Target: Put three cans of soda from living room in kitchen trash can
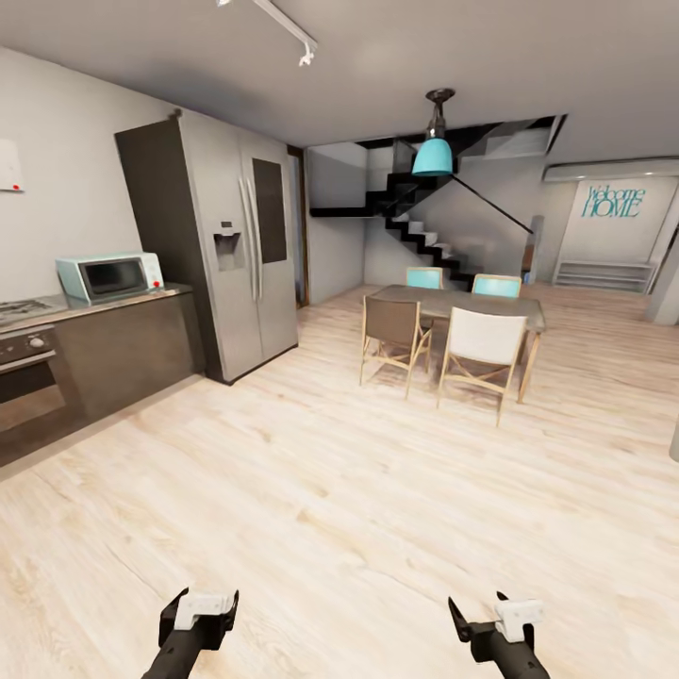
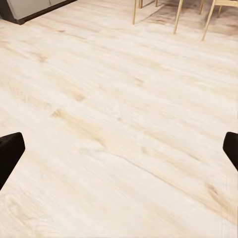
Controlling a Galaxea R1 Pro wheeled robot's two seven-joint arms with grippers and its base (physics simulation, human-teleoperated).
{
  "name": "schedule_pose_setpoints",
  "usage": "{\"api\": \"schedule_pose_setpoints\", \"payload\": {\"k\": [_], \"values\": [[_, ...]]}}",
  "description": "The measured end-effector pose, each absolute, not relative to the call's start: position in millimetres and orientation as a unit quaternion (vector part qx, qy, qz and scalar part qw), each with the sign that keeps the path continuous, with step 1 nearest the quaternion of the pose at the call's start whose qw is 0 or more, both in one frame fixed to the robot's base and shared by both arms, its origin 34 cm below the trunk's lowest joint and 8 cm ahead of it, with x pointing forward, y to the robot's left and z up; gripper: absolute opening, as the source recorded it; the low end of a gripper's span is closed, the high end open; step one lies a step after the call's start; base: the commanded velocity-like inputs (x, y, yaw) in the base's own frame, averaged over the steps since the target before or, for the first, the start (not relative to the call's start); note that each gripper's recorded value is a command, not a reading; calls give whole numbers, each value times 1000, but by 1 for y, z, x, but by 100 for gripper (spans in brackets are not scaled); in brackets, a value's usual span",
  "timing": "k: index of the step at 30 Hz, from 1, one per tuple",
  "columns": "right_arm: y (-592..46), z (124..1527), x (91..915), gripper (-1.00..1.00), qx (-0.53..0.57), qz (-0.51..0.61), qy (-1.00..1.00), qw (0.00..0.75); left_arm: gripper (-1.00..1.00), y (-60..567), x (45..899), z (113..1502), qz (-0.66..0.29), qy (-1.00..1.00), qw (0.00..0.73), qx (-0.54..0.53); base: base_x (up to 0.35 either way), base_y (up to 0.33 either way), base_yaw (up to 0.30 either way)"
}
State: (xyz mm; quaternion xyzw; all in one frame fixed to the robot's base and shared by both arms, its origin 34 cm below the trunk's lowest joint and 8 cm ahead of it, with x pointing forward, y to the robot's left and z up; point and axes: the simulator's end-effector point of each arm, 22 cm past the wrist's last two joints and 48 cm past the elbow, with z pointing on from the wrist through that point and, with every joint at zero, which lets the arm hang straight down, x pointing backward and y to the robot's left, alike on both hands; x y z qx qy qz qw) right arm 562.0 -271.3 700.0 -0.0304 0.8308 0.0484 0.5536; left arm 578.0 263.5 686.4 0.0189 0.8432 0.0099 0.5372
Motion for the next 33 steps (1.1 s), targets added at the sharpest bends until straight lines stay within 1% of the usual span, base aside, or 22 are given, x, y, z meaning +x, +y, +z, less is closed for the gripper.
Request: {"api": "schedule_pose_setpoints", "payload": {"k": [26,33], "values": [[-270,688,556,100,-30,50,839,541,100,264,578,686,10,843,537,18,302,0,0],[-271,684,554,100,-29,50,841,538,100,264,578,686,10,843,537,18,114,0,-42]]}}
